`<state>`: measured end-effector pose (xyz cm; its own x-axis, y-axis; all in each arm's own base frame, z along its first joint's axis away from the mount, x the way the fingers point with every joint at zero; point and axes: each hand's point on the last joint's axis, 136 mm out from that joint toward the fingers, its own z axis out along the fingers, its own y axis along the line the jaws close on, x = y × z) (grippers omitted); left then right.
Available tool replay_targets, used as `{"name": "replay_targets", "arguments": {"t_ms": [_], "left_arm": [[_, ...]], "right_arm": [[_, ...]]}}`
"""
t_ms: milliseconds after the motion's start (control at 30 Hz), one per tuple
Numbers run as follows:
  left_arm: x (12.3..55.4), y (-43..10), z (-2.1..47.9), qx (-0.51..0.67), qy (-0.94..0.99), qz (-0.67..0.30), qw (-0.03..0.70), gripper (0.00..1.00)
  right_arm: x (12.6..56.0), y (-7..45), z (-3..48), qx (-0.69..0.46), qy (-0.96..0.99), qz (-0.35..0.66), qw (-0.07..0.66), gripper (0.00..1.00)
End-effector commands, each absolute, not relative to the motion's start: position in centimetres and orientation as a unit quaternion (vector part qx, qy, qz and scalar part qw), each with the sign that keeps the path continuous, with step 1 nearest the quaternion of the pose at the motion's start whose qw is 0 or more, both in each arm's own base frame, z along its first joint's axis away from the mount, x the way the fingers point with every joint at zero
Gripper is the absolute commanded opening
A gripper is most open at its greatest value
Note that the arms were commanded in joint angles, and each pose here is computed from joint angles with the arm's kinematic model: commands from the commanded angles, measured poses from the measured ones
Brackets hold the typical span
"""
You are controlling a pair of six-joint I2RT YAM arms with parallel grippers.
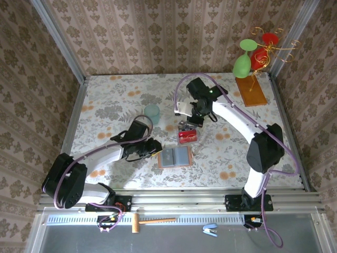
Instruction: Take the credit cards out of the card holder
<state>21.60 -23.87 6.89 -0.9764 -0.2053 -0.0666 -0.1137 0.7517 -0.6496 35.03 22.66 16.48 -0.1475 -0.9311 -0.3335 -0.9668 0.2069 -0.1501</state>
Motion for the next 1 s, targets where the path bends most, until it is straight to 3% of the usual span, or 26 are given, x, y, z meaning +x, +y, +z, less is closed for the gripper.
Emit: {"name": "replay_targets", "arguments": {"t_ms": [0,400,967], "left_arm": [[21.1,-22.5,6.3,-0.092,0.938,-0.326,0.066,0.26],[21.4,-21.3,6.6,-0.111,0.936,-0.326,0.076,0.27],[21.5,-20.8,6.2,-0.121,0.935,-0.325,0.074,0.27]], "right_arm": [[35.1,21.8,15.8,-0.673,0.726,0.028,0.137,0.00],[37.1,22.6,13.3,-0.704,0.703,0.029,0.098,0.00],[36.6,23.7,10.1,-0.691,0.717,0.088,0.027,0.00]]}}
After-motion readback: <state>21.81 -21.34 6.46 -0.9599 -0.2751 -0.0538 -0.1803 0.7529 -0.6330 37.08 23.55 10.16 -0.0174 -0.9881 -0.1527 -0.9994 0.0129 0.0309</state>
